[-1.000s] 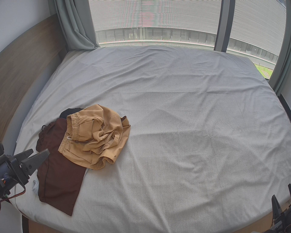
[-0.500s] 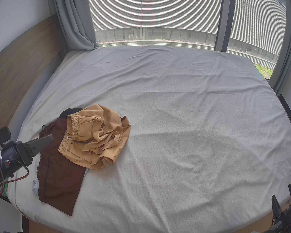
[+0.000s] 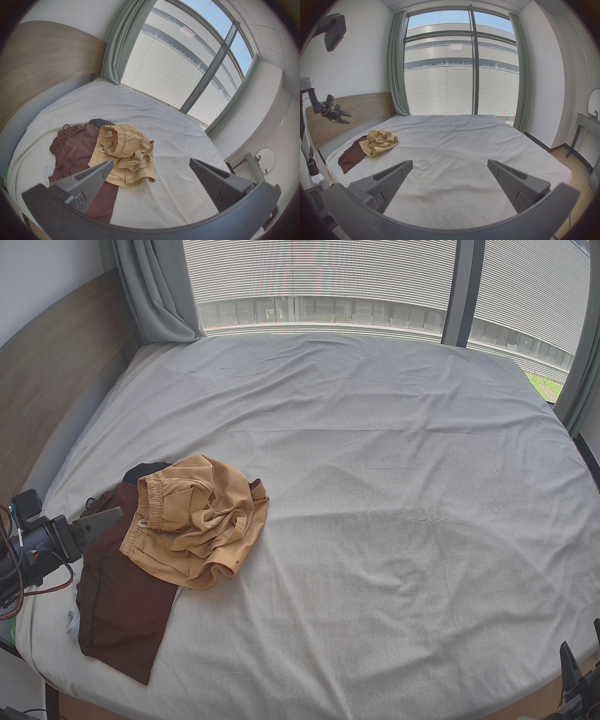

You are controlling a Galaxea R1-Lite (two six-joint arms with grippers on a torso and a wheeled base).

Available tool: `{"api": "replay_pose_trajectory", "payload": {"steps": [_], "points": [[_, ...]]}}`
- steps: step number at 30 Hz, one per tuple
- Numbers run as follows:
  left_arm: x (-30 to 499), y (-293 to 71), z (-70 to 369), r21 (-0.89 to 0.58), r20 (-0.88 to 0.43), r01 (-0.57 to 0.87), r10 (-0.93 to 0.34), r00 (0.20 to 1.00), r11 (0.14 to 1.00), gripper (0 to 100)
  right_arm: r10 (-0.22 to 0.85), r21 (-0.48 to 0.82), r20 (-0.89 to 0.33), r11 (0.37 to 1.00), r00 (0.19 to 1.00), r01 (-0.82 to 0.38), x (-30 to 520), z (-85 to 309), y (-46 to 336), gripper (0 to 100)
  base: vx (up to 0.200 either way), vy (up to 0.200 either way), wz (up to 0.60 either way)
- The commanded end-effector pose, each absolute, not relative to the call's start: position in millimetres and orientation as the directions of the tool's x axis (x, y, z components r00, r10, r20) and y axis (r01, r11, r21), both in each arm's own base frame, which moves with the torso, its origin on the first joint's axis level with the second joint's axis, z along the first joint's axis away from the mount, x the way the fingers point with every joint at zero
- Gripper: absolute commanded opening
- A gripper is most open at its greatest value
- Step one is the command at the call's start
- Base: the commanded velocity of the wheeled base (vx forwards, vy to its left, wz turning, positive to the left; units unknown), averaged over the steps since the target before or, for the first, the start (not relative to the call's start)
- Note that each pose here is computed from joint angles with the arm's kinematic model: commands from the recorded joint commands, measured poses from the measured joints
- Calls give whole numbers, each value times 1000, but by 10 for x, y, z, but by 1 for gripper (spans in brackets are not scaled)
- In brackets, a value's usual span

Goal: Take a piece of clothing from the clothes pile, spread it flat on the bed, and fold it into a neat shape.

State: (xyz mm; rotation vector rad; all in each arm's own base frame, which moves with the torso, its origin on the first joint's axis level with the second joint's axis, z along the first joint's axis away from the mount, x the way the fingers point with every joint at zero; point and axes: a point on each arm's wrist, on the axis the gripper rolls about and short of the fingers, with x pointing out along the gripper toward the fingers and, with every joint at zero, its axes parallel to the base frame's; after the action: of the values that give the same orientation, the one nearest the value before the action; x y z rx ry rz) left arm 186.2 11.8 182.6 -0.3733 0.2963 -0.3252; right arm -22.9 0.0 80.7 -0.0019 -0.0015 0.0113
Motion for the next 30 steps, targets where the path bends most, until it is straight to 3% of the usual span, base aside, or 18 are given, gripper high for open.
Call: {"api": "replay_pose_trajectory", "payload": {"steps": [1,30], "points": [[2029,141,1741,-411,-249,240,-361,899,879,100,12,-2,2,1000,1000,-12,-229,759,0,100,0,0,0],[2941,220,1451,-418,-262,242,-371,891,876,100,11,-2,2,1000,1000,-11,-229,759,0,100,0,0,0]]}}
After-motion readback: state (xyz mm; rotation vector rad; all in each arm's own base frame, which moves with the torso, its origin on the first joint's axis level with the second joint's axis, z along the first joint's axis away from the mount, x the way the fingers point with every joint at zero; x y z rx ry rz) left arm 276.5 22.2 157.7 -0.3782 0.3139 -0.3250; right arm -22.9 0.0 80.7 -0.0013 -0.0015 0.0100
